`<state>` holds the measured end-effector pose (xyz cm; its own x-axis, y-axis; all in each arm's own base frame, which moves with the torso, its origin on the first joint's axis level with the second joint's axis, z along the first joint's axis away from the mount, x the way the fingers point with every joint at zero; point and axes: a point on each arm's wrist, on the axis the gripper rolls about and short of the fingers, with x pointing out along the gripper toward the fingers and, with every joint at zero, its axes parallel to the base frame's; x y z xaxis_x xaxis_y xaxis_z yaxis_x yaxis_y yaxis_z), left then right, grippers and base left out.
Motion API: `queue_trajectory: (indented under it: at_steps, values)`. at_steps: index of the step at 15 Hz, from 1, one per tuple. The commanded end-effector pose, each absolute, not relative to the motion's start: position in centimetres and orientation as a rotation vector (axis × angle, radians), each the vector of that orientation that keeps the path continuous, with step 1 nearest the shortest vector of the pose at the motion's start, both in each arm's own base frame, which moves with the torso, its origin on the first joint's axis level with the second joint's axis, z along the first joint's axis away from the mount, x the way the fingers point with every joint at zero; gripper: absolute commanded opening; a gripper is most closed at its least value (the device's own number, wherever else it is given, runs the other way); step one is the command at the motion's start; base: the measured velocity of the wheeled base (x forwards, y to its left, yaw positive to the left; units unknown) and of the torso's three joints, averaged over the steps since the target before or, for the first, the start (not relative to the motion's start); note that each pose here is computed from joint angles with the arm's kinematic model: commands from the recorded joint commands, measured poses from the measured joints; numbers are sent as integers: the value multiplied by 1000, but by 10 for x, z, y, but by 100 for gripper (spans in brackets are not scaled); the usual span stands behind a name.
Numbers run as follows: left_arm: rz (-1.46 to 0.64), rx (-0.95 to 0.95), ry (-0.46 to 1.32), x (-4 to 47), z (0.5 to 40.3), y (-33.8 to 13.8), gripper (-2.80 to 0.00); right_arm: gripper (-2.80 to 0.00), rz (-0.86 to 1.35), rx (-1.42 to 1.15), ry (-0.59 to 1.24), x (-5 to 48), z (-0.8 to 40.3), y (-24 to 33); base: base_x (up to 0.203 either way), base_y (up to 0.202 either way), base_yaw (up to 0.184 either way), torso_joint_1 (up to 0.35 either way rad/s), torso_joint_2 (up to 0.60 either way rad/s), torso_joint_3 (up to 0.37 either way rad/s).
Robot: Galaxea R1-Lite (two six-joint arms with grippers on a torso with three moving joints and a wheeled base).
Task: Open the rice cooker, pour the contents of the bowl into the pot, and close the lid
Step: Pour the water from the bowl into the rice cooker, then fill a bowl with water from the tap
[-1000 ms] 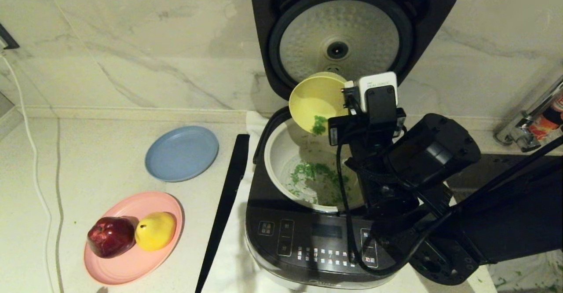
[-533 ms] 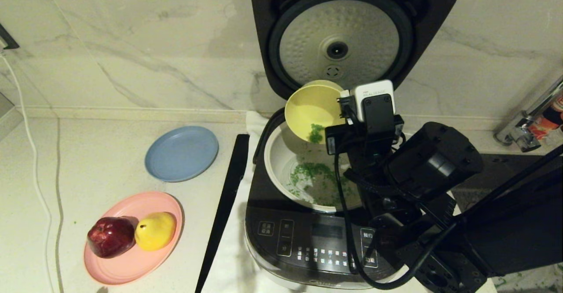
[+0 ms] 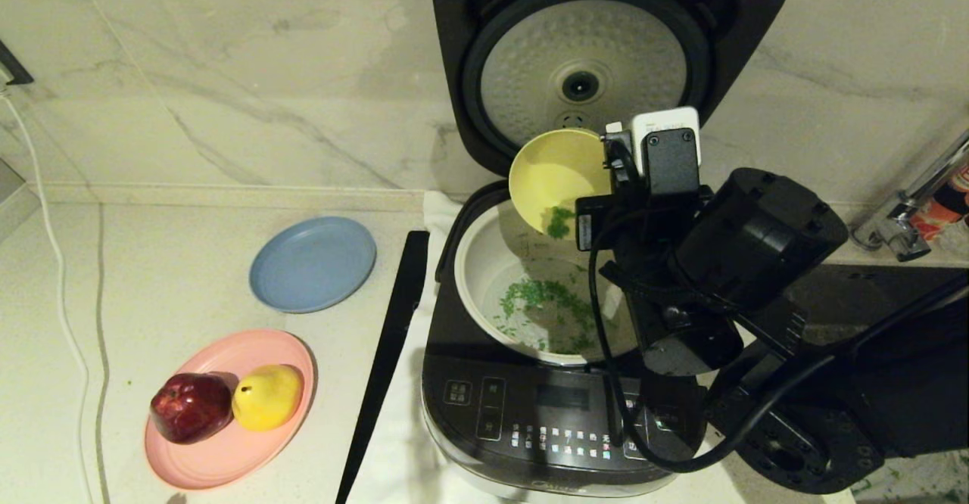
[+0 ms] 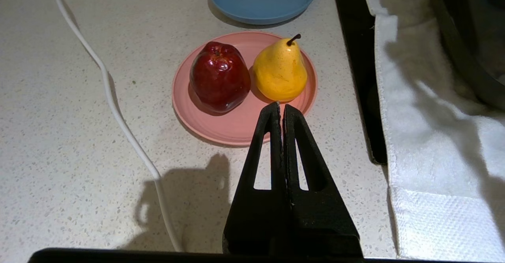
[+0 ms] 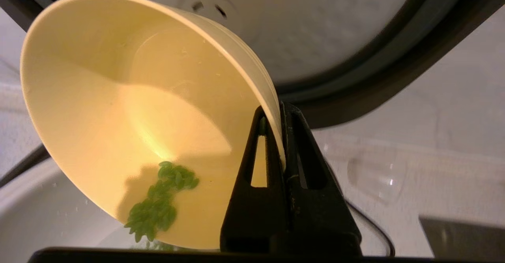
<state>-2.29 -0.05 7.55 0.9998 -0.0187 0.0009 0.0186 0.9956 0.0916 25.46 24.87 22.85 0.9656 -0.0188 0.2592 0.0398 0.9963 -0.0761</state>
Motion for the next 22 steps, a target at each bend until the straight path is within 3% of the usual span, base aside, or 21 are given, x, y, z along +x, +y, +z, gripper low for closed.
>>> queue_trajectory:
  at_steps: [1,12,16,22]
  values:
    - [-19,92,5,-22,73,0,-280,-280,-39,-53,-200,258,240,240,0,0,0,0,0,0]
    - [-20,92,6,-22,73,0,-280,-280,-7,209,354,252,310,191,0,0,0,0,0,0]
    - [-19,92,7,-22,73,0,-280,-280,69,285,586,221,336,164,0,0,0,0,0,0]
    - [-19,92,7,-22,73,0,-280,-280,77,336,777,174,353,104,0,0,0,0,0,0]
